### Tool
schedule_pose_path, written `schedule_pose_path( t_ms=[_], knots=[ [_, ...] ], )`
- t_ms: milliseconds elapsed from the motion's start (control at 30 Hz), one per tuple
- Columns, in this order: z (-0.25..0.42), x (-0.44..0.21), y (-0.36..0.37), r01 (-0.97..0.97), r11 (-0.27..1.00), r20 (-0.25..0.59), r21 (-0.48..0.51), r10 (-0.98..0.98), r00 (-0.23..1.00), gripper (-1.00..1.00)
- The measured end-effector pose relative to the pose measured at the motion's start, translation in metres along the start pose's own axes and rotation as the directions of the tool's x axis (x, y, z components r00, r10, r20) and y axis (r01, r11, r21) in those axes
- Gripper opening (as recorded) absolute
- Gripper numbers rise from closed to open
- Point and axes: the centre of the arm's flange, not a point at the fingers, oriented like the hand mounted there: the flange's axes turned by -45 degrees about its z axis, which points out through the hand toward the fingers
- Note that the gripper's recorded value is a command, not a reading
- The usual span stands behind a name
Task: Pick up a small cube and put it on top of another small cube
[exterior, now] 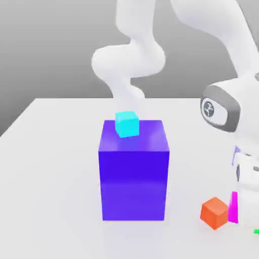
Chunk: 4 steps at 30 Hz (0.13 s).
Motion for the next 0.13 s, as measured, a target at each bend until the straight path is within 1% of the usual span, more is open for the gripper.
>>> schedule_pose_path(
  t_ms=[33,133],
  knots=[
    [0.0132,0.0131,-0.0095,0.043,0.999,0.000,-0.002,-0.043,0.999,1.00],
    [0.0132,0.0130,-0.0095,0.043,0.999,0.000,-0.002,-0.043,0.999,1.00]
  ],
)
